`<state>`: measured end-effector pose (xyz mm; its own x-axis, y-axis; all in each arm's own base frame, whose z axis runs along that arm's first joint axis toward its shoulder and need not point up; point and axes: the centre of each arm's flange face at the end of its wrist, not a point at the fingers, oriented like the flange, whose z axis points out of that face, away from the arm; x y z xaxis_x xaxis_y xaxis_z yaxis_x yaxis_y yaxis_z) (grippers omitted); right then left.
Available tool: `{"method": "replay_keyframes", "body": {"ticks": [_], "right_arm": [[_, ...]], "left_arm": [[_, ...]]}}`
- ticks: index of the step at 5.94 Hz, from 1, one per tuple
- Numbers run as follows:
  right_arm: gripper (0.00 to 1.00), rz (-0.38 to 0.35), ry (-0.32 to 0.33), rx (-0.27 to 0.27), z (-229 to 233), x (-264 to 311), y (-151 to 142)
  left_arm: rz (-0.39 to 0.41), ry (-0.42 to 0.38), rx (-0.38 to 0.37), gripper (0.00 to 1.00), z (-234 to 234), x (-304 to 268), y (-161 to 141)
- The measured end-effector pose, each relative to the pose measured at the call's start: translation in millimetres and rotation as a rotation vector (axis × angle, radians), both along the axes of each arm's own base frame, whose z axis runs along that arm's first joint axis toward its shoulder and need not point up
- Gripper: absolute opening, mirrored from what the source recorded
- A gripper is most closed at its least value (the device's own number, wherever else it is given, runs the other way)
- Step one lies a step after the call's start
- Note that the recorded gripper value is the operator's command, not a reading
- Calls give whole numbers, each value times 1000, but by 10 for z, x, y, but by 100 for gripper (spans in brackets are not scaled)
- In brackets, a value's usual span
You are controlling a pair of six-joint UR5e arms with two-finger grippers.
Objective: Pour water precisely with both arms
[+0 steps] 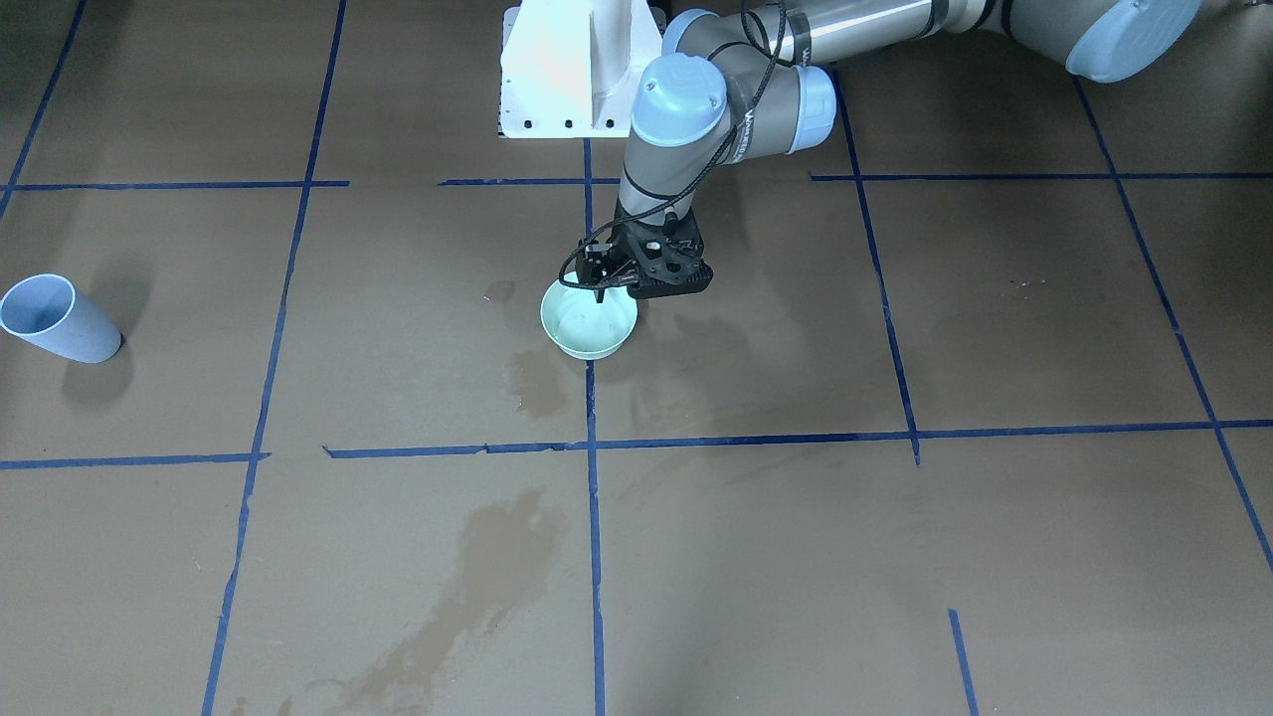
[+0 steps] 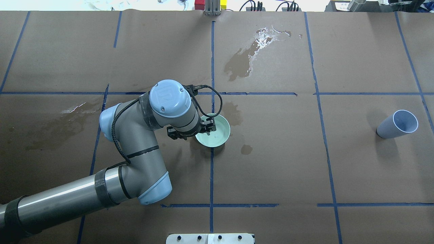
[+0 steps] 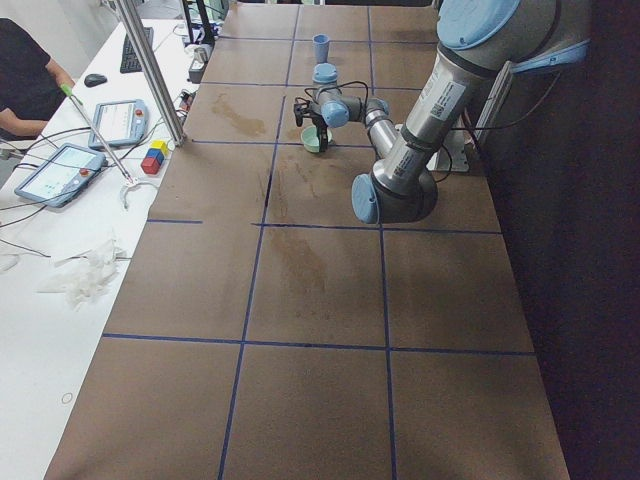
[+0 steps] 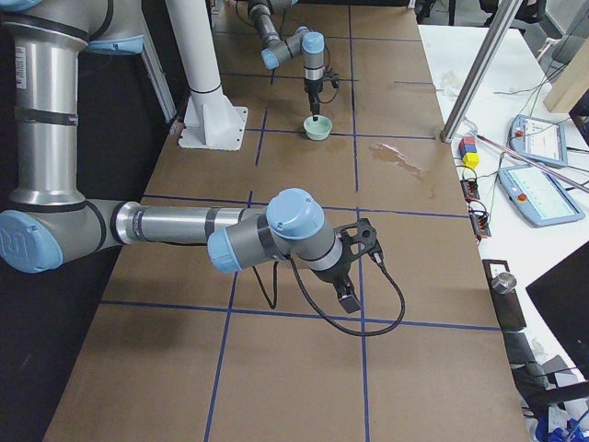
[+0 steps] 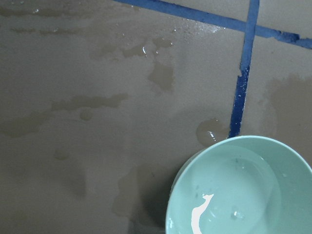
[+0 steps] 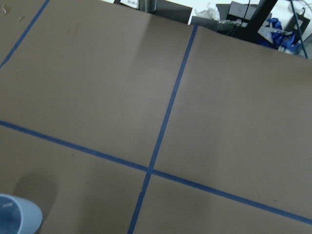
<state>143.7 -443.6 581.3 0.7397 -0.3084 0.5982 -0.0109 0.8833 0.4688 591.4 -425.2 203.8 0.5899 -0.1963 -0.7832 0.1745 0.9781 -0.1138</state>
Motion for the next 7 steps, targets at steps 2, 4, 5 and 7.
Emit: {"method": "replay_keyframes", "body": {"ticks": [2,4,5,7], "right_arm": [[100,-152,11,-51,10,-222,27],[100,-264,11,-102,25,-357,90],[100,-280,8,-117,-5,-380,109],[100,-284,5,-128,3,-388,133]], "left_arm": [[-6,-13,-27,16,69,93,24],[-4,-15,-28,0,101,104,32],[-6,-9,-24,0,101,83,16],[-38,4,-11,0,182,-278,-148]]}}
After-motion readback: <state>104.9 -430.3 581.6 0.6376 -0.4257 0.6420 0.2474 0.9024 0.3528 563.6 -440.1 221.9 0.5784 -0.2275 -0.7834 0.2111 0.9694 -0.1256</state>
